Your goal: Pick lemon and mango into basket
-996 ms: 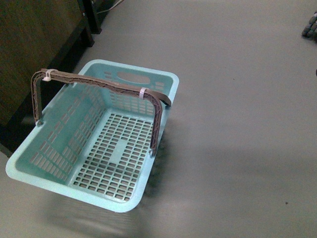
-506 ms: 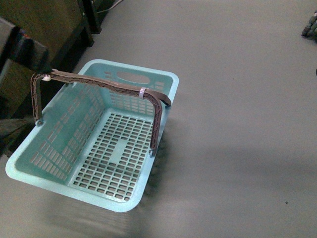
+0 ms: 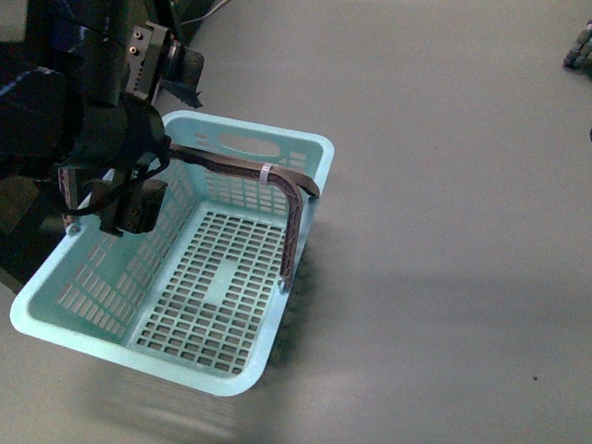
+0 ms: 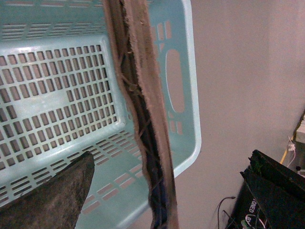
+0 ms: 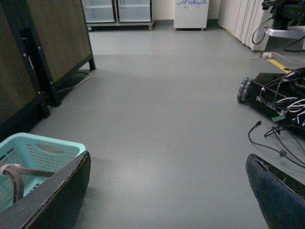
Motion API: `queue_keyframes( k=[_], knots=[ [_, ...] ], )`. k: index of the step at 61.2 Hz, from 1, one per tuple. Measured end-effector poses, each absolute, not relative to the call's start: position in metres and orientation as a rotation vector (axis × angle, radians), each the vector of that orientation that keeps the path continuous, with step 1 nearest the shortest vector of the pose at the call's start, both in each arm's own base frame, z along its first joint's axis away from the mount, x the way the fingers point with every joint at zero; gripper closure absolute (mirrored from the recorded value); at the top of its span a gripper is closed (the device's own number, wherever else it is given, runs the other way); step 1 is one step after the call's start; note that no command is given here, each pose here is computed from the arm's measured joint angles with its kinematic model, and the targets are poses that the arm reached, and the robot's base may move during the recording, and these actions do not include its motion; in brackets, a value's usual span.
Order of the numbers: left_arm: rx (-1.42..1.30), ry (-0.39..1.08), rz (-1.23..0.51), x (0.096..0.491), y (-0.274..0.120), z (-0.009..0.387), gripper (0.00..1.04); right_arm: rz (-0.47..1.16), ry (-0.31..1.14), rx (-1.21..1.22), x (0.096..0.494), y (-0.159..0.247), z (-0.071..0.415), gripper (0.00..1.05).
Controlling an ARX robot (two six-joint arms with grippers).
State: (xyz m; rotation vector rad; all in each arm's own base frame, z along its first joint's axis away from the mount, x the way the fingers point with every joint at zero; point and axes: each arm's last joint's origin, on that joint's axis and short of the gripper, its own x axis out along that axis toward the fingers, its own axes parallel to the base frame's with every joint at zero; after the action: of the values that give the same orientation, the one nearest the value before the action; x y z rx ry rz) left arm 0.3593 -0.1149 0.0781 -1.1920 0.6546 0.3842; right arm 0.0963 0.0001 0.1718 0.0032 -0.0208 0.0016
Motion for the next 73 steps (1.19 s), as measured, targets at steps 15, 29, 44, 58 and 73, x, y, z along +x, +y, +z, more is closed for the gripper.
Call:
queue_keyframes(
  k=[15,29,44,58,73],
  knots=[
    [-1.188,0.663,0.421,0.383,-0.118,0.060,0.07,0.002,-0.021,0.003,0.096,0.000,0.172,0.09],
    [-1.176,0.662,0.448,0.403,-0.122,0.053,0.17,0.002,-0.021,0.003,0.096,0.000,0.172,0.09],
    [-1.159,0.690,0.474,0.408,-0.123,0.048,0.55,0.002,-0.021,0.003,0.096,0.000,0.172,0.09],
    [-1.197,0.711,0.495,0.401,-0.124,0.053,0.95,0.002,-0.021,0.003,0.096,0.000,0.172,0.09],
    [-1.224,0.707,0.425,0.374,-0.135,0.112,0.99,0.002,-0.021,0.003,0.096,0.000,0.172,0.09]
  ],
)
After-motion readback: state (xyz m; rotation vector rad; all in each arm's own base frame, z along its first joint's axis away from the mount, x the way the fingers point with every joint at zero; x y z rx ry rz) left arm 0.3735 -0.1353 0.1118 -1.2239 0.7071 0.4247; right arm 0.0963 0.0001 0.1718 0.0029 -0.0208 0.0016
